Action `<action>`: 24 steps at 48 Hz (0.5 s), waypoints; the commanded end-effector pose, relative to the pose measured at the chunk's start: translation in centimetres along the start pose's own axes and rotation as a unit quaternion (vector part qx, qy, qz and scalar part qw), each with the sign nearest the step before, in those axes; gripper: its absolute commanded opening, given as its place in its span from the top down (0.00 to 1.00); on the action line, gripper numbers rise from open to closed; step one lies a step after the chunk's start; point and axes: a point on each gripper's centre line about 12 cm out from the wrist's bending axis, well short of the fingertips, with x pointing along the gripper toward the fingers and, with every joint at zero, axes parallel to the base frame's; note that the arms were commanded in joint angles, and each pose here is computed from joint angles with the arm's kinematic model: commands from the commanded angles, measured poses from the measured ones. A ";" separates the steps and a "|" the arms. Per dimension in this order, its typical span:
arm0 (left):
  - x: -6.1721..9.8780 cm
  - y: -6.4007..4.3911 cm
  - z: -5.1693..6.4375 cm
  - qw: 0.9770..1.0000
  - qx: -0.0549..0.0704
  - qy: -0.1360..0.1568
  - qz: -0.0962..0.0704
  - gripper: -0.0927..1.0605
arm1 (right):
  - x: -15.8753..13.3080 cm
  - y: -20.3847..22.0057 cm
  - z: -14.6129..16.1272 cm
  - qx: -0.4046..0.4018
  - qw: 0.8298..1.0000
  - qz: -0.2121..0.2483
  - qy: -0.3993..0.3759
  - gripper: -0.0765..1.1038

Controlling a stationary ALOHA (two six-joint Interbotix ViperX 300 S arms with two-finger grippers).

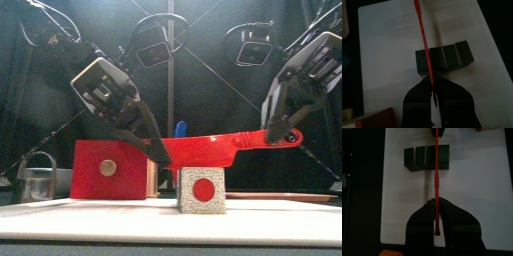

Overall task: Place sushi on board then cut the sushi with the knife then place the pieces on the plate
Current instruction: Cut the sushi into 4 pieces

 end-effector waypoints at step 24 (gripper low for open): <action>-0.4 -0.5 1.9 1.000 0.009 -0.022 -0.004 0.58 | 0.2 0.8 0.3 -0.001 1.000 0.009 -0.002 0.60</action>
